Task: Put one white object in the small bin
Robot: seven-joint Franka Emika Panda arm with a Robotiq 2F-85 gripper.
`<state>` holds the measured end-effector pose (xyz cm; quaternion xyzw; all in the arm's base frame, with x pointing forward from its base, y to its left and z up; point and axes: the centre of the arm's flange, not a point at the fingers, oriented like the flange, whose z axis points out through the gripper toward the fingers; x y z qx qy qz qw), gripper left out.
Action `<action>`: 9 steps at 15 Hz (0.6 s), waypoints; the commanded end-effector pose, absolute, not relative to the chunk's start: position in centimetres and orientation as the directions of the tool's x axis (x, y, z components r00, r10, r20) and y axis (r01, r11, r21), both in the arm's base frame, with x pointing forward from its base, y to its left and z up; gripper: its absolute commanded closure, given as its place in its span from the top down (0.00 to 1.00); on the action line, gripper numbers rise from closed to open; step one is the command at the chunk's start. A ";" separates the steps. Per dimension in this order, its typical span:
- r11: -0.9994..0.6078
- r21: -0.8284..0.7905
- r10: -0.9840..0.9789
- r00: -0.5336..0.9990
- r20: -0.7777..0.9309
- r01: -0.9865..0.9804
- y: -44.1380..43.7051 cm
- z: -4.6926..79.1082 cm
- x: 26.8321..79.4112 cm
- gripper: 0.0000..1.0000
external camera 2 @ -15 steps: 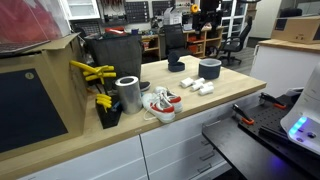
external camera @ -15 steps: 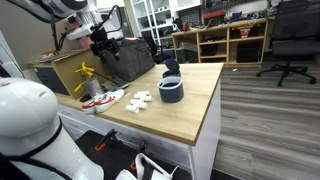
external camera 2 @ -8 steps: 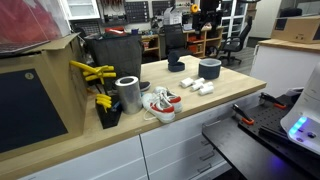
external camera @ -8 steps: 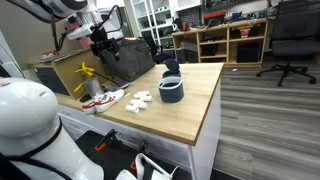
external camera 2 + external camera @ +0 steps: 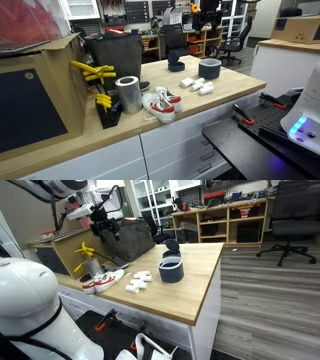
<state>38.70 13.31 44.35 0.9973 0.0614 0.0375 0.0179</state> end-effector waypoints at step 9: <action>-1.000 0.013 0.028 0.998 0.048 0.028 10.0 43.2 41.5 1.00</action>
